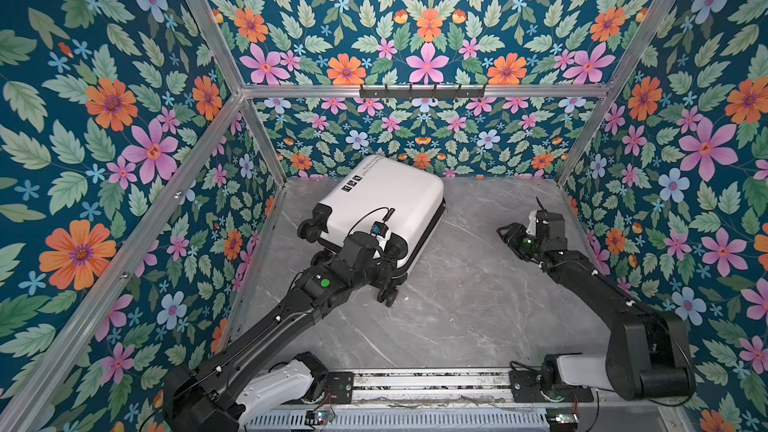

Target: Pack the luggage

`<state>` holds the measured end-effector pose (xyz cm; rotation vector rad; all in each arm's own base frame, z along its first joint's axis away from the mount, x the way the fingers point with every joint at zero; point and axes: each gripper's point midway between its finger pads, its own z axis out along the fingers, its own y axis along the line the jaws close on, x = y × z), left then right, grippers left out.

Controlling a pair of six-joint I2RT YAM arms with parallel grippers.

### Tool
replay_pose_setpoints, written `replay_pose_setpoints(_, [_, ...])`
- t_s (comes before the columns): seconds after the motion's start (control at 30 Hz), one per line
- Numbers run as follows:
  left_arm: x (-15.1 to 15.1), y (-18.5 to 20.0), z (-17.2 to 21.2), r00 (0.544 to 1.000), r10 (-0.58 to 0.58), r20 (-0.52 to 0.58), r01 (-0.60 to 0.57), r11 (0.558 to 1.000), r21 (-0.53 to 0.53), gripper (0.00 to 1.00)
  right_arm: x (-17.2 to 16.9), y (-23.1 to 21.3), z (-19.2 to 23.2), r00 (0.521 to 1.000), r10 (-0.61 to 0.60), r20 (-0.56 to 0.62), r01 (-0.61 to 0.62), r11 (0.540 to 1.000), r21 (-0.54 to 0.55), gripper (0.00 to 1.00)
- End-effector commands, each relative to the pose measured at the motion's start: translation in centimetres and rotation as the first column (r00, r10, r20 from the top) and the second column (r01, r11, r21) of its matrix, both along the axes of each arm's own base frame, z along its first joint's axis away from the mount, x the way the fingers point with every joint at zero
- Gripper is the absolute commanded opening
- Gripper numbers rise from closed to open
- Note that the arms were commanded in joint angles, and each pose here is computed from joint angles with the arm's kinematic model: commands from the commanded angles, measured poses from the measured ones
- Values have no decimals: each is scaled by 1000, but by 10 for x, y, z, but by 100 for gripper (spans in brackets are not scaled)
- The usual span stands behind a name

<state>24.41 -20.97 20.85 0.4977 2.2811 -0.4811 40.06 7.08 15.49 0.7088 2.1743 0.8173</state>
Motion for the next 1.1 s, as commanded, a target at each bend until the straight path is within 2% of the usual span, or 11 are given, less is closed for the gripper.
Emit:
replay_pose_setpoints(0.0, [6,-13,19,999,0,32,4,995,-101,2,31,15,25,998,29,56,-34,995,90,51])
replay_pose_setpoints(0.1, [7,-4,25,997,66,28,-63,991,-119,56,51,30,36,995,57,78,-66,991,113,51])
replay_pose_setpoints(0.13, [6,0,29,996,83,35,-78,989,-129,88,57,35,39,994,69,83,-79,990,115,51])
replay_pose_setpoints(0.17, [5,4,33,994,101,42,-94,986,-138,98,61,40,42,993,80,87,-90,989,114,51])
replay_pose_setpoints(0.2, [4,10,38,991,126,52,-117,982,-145,99,65,45,44,992,91,91,-101,988,116,51])
replay_pose_setpoints(0.37, [-1,54,51,940,340,41,-331,932,-149,99,82,64,41,988,127,83,-137,982,133,51])
replay_pose_setpoints(0.47, [-1,93,48,819,572,-31,-571,809,-140,99,90,70,40,987,135,82,-146,979,145,51])
replay_pose_setpoints(0.6, [12,106,31,751,652,-105,-661,742,-113,96,97,77,39,987,146,74,-156,974,165,51])
replay_pose_setpoints(0.73, [31,145,6,624,747,-228,-776,626,-72,66,97,82,35,986,154,67,-164,968,188,49])
replay_pose_setpoints(0.8, [41,161,-2,580,770,-266,-810,581,-83,61,98,84,34,985,159,70,-170,967,188,49])
replay_pose_setpoints(1.07, [88,193,-23,501,787,-360,-859,501,-101,50,115,89,45,980,172,103,-189,963,191,49])
